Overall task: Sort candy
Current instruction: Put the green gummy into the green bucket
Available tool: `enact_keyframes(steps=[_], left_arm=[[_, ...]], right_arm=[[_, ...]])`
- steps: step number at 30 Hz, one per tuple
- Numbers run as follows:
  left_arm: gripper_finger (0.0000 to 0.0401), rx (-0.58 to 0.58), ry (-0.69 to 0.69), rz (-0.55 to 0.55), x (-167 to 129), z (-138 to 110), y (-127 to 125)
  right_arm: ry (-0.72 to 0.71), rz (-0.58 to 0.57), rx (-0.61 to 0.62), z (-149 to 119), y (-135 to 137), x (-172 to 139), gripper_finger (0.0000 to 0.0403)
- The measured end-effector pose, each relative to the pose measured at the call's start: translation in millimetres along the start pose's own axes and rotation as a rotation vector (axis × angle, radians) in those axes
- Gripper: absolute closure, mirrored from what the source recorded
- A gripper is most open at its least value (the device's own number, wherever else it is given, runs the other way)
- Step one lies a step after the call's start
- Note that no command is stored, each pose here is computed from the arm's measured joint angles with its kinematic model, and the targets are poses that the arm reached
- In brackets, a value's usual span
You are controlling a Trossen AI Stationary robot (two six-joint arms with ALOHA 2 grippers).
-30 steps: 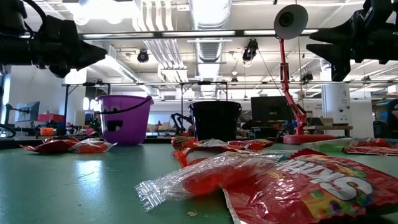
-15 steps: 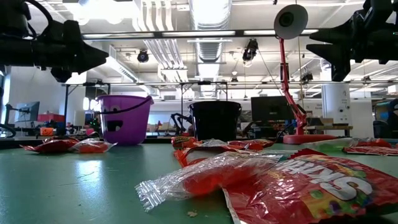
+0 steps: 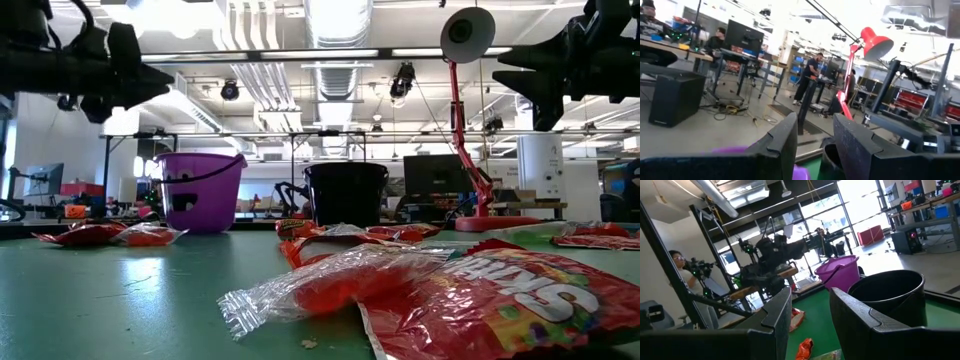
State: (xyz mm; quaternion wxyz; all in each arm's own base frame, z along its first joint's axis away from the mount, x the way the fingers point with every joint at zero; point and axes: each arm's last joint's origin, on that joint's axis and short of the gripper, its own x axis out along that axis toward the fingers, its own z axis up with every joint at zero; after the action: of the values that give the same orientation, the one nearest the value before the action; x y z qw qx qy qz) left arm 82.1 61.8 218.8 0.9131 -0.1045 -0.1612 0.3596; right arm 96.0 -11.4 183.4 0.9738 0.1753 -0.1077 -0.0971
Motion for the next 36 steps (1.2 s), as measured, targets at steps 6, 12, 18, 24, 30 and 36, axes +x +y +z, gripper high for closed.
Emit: enact_keyframes(steps=[6, 12, 18, 24, 30, 36], left_arm=[[0.0291, 0.009, 0.062, -0.103, 7, 19, -10], [0.0291, 0.044, 0.201, -0.046, 14, 40, -17], [0.0291, 0.07, 0.252, -0.032, 22, 72, -28], [0.0291, 0.073, 0.258, -0.027, 25, 97, -35], [0.0291, 0.09, 0.28, -0.02, 27, 104, -38], [0.0291, 0.085, 0.292, -0.016, 28, 103, -38]], right_arm=[[0.0, 0.001, -0.018, 0, 0, 0, 0.0277], [0.0, 0.001, -0.019, 0, 0, 0, 0.0277], [0.0, 0.001, -0.031, 0, 0, 0, 0.0277], [0.0, 0.002, 0.013, 0, 0, 0, 0.0277], [-0.01, 0.005, -0.017, 1, 0, 0, 0.0277], [0.002, 0.0, -0.034, 0, 0, 0, 0.0277]])
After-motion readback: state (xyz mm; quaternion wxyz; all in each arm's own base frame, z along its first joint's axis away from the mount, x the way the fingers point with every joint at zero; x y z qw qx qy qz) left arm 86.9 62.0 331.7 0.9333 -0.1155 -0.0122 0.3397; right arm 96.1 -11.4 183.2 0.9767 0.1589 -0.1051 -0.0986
